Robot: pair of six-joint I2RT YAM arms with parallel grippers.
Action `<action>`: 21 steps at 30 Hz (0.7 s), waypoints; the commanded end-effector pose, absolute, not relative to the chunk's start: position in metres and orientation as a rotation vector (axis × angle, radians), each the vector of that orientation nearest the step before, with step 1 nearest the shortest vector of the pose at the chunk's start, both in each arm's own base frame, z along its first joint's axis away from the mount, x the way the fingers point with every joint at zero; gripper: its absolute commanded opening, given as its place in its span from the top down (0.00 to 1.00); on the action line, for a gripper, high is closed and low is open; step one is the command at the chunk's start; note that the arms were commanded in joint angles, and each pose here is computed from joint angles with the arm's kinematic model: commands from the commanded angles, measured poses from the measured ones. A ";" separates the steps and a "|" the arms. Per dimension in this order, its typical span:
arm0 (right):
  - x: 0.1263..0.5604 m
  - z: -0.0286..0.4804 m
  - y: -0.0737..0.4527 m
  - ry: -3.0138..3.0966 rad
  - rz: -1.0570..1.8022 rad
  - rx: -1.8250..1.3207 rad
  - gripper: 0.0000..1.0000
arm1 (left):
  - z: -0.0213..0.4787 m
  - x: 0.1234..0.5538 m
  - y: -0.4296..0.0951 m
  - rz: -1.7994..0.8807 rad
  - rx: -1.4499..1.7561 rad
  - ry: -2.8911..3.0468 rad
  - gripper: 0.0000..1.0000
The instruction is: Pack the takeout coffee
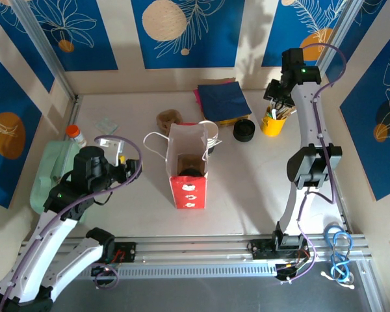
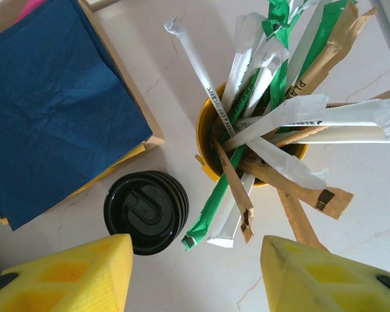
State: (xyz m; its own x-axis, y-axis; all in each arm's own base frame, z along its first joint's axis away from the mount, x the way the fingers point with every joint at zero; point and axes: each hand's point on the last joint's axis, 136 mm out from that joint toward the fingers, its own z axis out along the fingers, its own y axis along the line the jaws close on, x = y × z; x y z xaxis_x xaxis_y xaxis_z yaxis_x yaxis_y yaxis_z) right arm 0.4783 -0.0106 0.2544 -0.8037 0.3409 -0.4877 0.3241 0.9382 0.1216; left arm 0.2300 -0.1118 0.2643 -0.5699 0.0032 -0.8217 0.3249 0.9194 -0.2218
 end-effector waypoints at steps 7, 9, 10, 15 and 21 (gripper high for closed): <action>0.484 0.239 -0.024 2.610 0.023 0.520 0.55 | 0.267 0.228 -0.104 -0.400 0.229 2.119 0.33; 0.487 0.235 -0.022 2.621 0.045 0.517 0.56 | 0.268 0.227 -0.104 -0.399 0.229 2.114 0.33; 0.488 0.232 -0.024 2.626 0.040 0.524 0.56 | 0.268 0.228 -0.104 -0.401 0.230 2.110 0.32; 0.491 0.223 -0.030 2.650 0.029 0.549 0.56 | 0.267 0.228 -0.105 -0.406 0.230 2.111 0.31; 0.495 0.217 -0.031 2.660 0.040 0.548 0.58 | 0.269 0.228 -0.105 -0.405 0.229 2.106 0.31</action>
